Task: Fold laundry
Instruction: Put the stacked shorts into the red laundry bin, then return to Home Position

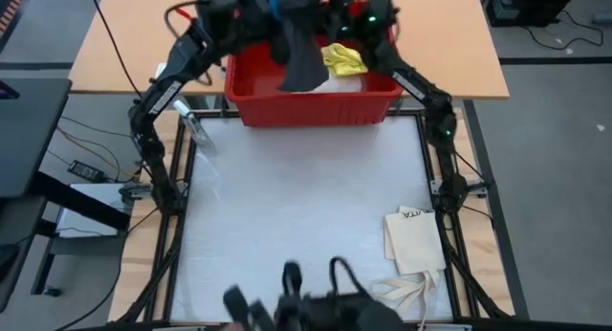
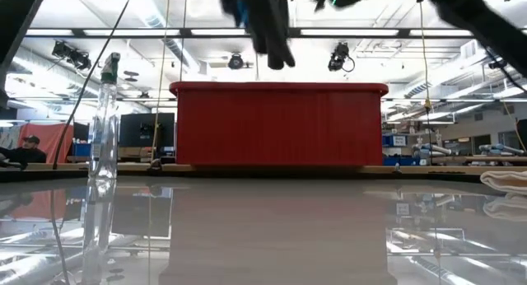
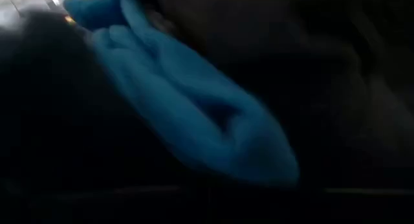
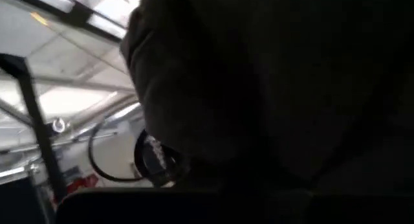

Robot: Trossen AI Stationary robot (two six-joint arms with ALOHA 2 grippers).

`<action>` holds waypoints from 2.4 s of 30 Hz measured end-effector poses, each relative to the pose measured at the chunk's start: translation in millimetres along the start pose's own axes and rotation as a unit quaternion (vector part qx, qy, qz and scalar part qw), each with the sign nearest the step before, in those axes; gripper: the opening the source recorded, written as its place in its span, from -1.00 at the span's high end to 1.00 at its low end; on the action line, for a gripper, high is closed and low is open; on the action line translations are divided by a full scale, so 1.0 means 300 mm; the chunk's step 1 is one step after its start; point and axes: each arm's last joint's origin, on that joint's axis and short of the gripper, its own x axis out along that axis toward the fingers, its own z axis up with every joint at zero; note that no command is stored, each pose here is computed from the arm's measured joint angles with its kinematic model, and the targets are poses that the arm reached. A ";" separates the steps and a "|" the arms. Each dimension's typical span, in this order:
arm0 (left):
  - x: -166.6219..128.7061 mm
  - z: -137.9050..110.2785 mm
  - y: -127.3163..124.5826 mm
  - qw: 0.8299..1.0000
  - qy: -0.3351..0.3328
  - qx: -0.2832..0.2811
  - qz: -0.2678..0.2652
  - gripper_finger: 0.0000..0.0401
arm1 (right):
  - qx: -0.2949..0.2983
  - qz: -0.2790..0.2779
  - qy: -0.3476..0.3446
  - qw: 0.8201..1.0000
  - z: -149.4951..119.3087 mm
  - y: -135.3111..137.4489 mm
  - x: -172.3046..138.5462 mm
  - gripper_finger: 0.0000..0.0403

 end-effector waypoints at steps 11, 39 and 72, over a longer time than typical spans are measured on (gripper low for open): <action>0.285 -0.410 0.200 0.986 0.095 -0.094 -0.104 0.75 | 0.069 -0.103 0.026 0.992 -0.134 -0.388 -0.146 0.90; 0.356 -0.905 0.354 0.888 0.215 -0.371 -0.169 -0.22 | 0.133 -0.376 0.105 0.911 -0.322 -0.687 -0.372 -0.08; 0.188 -0.824 0.282 0.884 0.402 -0.214 -0.103 -0.14 | 0.083 -0.335 0.146 0.927 -0.044 -0.377 -0.395 -0.10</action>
